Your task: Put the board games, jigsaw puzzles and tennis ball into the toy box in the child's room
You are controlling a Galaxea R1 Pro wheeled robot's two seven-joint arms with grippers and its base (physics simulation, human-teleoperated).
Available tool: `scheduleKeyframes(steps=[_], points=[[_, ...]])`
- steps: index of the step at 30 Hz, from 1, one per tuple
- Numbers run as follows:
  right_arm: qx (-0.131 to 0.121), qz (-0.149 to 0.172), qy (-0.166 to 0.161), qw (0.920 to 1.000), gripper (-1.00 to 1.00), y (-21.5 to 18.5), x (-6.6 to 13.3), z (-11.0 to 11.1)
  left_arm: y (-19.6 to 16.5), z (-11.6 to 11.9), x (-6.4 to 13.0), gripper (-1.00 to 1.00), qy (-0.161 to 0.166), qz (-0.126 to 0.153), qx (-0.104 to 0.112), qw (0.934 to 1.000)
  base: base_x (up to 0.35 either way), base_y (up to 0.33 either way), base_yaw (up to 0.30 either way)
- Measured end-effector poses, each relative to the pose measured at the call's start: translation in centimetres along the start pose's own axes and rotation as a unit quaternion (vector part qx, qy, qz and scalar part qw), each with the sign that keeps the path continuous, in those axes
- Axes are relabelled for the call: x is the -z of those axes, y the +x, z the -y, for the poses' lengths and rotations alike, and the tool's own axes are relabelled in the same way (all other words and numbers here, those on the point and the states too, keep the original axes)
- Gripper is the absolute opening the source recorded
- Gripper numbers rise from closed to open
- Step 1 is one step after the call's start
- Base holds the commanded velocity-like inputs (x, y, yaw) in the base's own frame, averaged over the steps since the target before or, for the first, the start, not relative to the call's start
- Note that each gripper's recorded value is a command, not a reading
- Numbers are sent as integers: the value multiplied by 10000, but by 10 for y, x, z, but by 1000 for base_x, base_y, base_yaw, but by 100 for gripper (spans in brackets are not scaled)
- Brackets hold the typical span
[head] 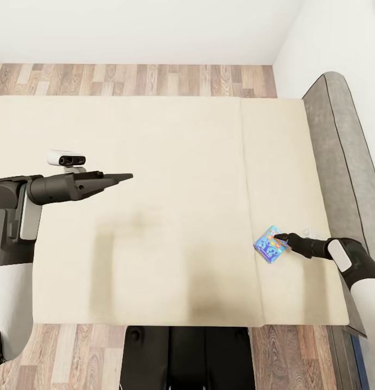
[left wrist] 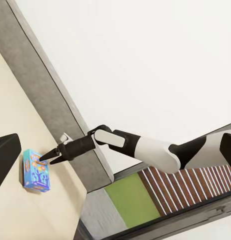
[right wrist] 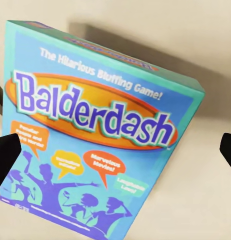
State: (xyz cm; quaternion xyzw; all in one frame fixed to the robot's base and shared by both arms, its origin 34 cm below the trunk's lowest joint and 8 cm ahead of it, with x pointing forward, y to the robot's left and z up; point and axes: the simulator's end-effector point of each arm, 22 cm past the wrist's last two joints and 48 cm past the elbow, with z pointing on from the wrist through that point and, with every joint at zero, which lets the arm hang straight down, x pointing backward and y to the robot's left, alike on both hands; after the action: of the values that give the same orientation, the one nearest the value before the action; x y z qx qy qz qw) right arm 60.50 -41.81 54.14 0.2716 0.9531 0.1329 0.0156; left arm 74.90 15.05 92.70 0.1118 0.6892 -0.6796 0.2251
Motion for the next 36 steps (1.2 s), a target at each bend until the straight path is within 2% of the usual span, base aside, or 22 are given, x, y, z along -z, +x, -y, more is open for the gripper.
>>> scheduleKeyframes(steps=[28,36], points=[[26,41,-22,10000,100,0,-2,-3,1,0,-1,100,11,-6,5,10000,0,0,0],[92,166,-11,9998,100,-5,-2,-3,1,0,-1,100,11,-8,3,10000,0,0,0]])
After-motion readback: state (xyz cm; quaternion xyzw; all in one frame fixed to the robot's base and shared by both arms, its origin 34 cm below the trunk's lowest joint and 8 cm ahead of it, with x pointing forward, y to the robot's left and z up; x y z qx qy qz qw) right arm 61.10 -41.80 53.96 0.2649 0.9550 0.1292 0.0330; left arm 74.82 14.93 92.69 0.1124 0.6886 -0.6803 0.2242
